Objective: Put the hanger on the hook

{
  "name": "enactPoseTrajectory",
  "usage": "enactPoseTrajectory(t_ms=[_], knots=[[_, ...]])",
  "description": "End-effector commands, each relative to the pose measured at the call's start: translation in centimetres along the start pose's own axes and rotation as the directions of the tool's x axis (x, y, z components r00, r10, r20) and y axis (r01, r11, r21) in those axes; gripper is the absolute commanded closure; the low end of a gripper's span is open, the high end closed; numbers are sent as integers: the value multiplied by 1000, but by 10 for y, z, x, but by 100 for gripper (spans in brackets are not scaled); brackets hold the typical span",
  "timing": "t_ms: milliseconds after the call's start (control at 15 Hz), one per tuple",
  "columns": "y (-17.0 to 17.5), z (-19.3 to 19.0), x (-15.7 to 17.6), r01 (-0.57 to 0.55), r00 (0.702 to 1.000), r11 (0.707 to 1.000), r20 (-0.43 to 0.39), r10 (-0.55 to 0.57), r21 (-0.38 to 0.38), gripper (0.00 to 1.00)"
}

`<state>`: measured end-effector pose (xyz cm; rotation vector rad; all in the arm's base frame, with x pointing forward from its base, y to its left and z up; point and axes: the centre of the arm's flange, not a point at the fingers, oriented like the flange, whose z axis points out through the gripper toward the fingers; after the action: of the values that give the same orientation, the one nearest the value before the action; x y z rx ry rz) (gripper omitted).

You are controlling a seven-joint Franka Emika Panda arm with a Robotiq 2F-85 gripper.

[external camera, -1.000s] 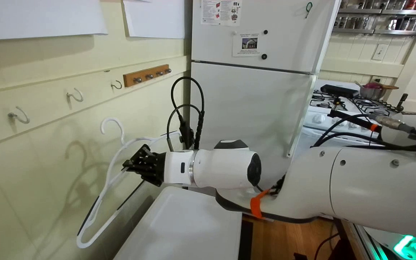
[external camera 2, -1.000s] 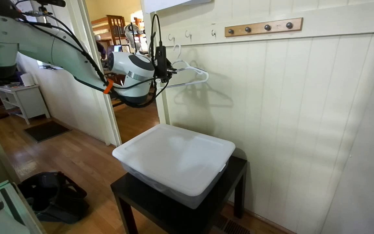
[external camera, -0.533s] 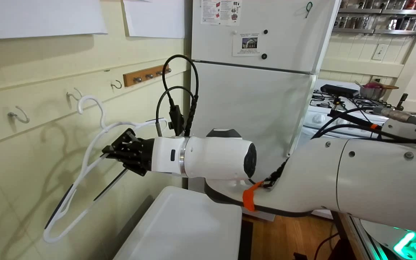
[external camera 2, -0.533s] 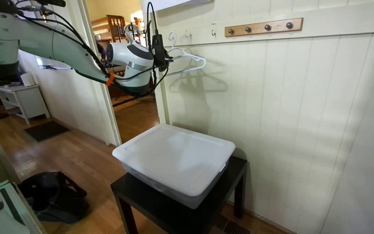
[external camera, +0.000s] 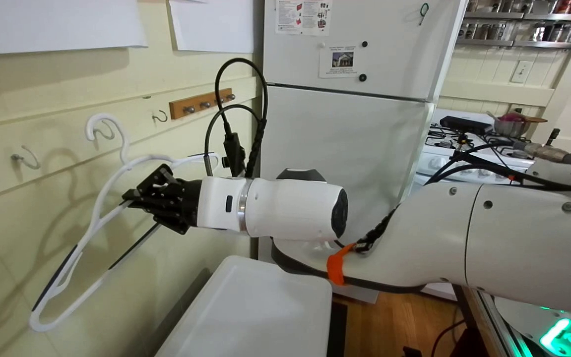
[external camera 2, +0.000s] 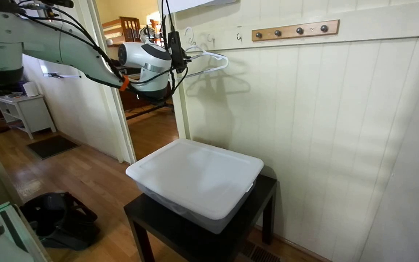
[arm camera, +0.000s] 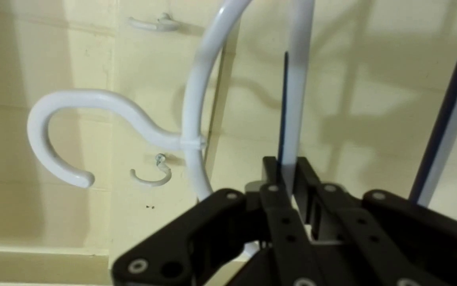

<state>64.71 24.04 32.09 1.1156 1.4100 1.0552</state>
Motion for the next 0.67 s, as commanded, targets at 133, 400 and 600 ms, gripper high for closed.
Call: enactPoseTrajectory(t_ms=[133,400,600], knots=[[0,0,0,0,1000,1000,1,0,0,87],[5,8,7,20,1000,1000,3,-20,-1,97],[12,14,14,26,1000,1000,-8,-26,-4,97]])
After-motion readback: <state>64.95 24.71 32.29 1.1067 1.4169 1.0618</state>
